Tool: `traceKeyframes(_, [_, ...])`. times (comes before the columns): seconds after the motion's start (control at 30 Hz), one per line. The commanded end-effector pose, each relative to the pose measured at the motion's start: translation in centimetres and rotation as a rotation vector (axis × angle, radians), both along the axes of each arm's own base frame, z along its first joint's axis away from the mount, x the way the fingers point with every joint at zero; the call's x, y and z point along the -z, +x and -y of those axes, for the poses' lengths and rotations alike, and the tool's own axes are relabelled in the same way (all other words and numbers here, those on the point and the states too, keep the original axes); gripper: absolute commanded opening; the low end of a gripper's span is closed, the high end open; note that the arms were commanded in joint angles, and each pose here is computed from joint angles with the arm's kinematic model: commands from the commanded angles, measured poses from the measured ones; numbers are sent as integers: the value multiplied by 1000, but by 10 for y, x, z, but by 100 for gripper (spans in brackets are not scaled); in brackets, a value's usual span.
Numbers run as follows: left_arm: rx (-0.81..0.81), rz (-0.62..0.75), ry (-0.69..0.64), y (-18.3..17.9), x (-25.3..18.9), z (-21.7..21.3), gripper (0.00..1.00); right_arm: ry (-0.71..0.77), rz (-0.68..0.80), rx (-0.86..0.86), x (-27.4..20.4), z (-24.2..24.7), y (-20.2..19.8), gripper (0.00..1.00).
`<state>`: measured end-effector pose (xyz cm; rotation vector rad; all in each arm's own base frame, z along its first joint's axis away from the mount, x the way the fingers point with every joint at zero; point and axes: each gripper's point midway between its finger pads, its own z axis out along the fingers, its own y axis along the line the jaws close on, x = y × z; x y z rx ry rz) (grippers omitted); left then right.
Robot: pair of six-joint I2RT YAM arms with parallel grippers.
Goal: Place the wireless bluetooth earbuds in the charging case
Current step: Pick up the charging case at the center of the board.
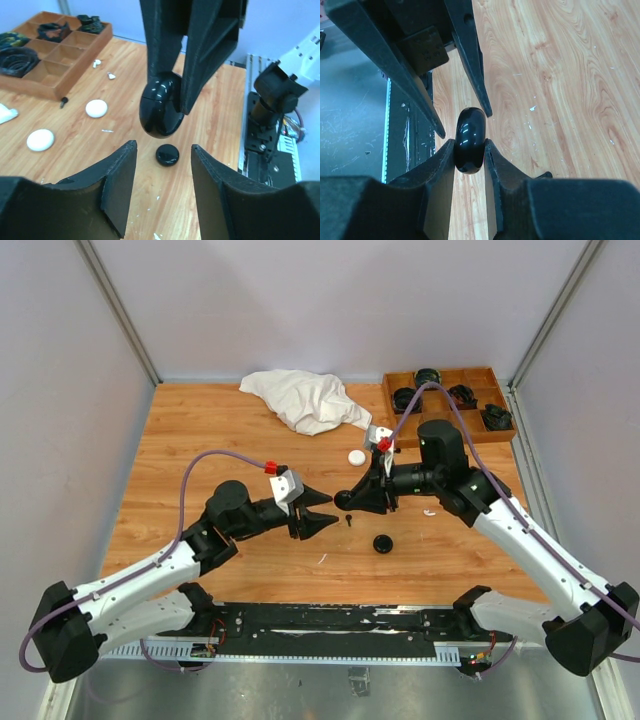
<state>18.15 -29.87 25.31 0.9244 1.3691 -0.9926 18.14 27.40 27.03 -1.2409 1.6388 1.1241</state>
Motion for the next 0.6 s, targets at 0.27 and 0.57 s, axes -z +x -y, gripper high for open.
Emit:
traceKeyframes(0.27, [170, 41, -59, -19, -20, 16, 44, -2, 75, -158, -12, -8, -22, 18])
traceKeyframes(0.57, [219, 34, -67, -26, -22, 20, 36, -24, 83, -192, -6, -11, -27, 19])
